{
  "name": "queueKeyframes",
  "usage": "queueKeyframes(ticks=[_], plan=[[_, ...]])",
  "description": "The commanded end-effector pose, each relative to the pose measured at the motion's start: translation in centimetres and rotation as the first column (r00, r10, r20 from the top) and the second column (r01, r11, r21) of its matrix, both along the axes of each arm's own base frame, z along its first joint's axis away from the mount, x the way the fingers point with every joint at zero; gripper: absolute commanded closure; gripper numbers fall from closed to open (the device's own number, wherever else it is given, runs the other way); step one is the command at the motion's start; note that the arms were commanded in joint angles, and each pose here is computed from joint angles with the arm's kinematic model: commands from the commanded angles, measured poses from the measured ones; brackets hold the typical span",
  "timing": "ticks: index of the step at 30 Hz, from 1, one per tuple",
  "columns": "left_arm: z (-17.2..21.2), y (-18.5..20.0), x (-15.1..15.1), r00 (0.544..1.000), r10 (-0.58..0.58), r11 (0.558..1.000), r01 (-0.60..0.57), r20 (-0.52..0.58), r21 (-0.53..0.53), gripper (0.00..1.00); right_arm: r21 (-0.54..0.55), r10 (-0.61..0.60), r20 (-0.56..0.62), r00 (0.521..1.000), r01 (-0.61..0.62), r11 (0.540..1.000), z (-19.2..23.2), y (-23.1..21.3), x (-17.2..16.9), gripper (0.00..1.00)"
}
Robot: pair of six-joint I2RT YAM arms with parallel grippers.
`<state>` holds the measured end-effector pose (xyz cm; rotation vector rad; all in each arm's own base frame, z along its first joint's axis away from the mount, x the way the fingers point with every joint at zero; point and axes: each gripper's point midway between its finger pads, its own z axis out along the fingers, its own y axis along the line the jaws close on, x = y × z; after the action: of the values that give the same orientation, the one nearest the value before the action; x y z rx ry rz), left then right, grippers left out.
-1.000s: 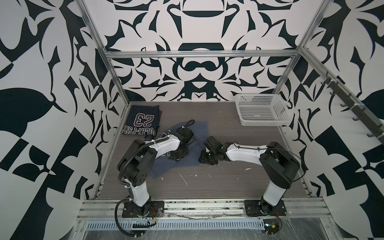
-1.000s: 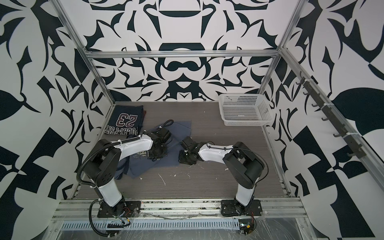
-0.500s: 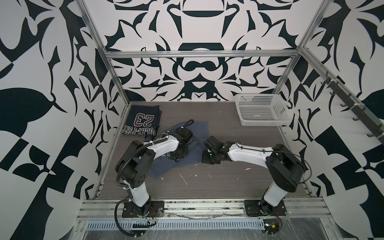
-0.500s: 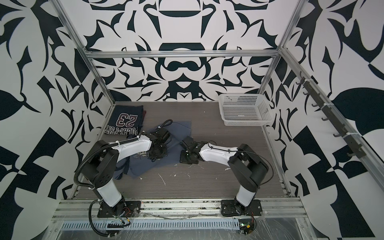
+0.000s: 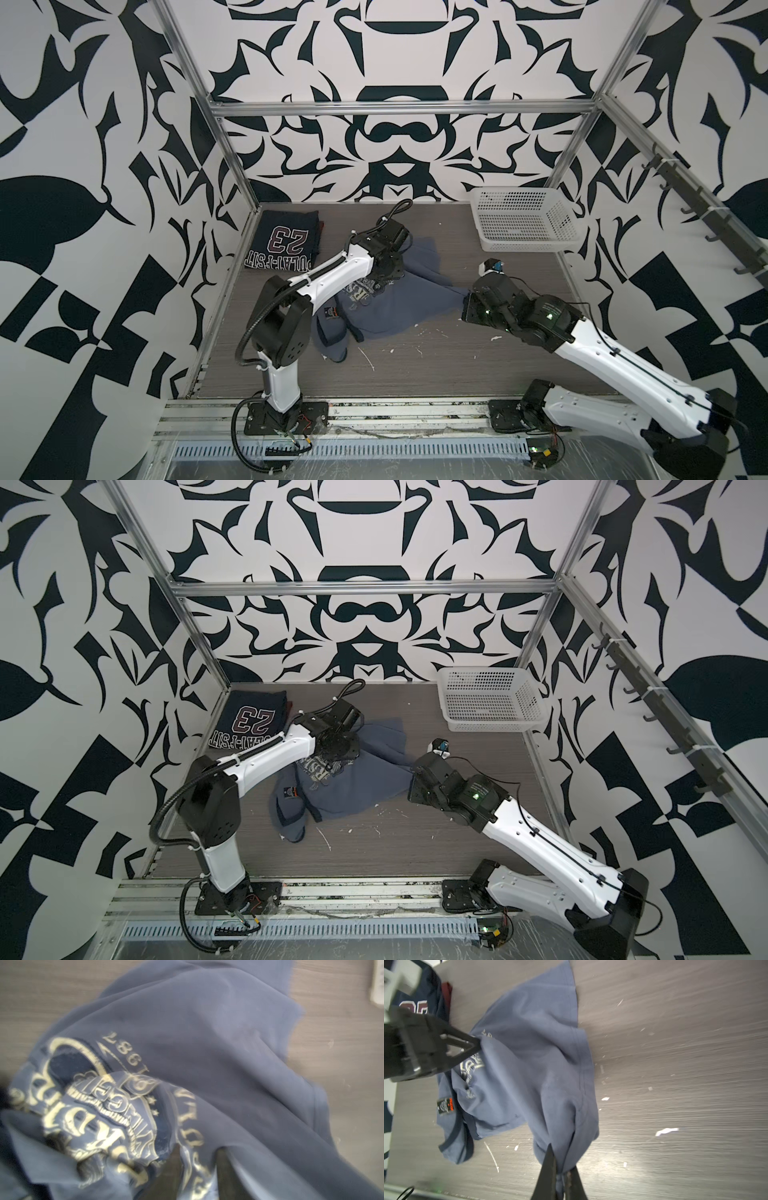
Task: Fold and stack the tank tops
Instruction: 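Lift the blue-grey top and stretch it apart between both grippers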
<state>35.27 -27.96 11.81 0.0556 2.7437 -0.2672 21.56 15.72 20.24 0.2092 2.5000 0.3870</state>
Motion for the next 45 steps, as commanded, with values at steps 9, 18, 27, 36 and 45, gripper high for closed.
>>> queueKeyframes(ticks=[9,18,27,36,45], plan=[[-0.8,8.6,-12.1,0.979,0.166,0.977,-0.146,-0.118,0.158,0.37,-0.105,-0.031,0.018,0.999,0.033,0.994,0.2,-1.8,1.2,1.00],[-2.3,15.3,-17.3,0.938,0.324,0.898,-0.264,-0.124,0.352,0.32,-0.112,-0.042,0.015,0.999,0.044,0.993,0.2,-2.5,1.0,1.00],[-5.4,15.6,-18.5,0.929,0.324,0.900,-0.245,-0.179,0.361,0.38,-0.113,-0.047,0.017,0.999,0.049,0.992,0.5,-2.8,1.1,1.00],[-4.2,17.6,-17.2,0.937,0.333,0.855,-0.252,-0.106,0.454,0.90,-0.144,-0.083,0.049,0.995,0.089,0.986,2.3,-4.9,1.0,1.00],[11.5,21.8,-13.5,0.870,0.346,0.867,-0.439,0.350,0.234,1.00,-0.146,-0.121,0.165,0.979,0.146,0.978,7.9,-8.0,0.9,1.00]])
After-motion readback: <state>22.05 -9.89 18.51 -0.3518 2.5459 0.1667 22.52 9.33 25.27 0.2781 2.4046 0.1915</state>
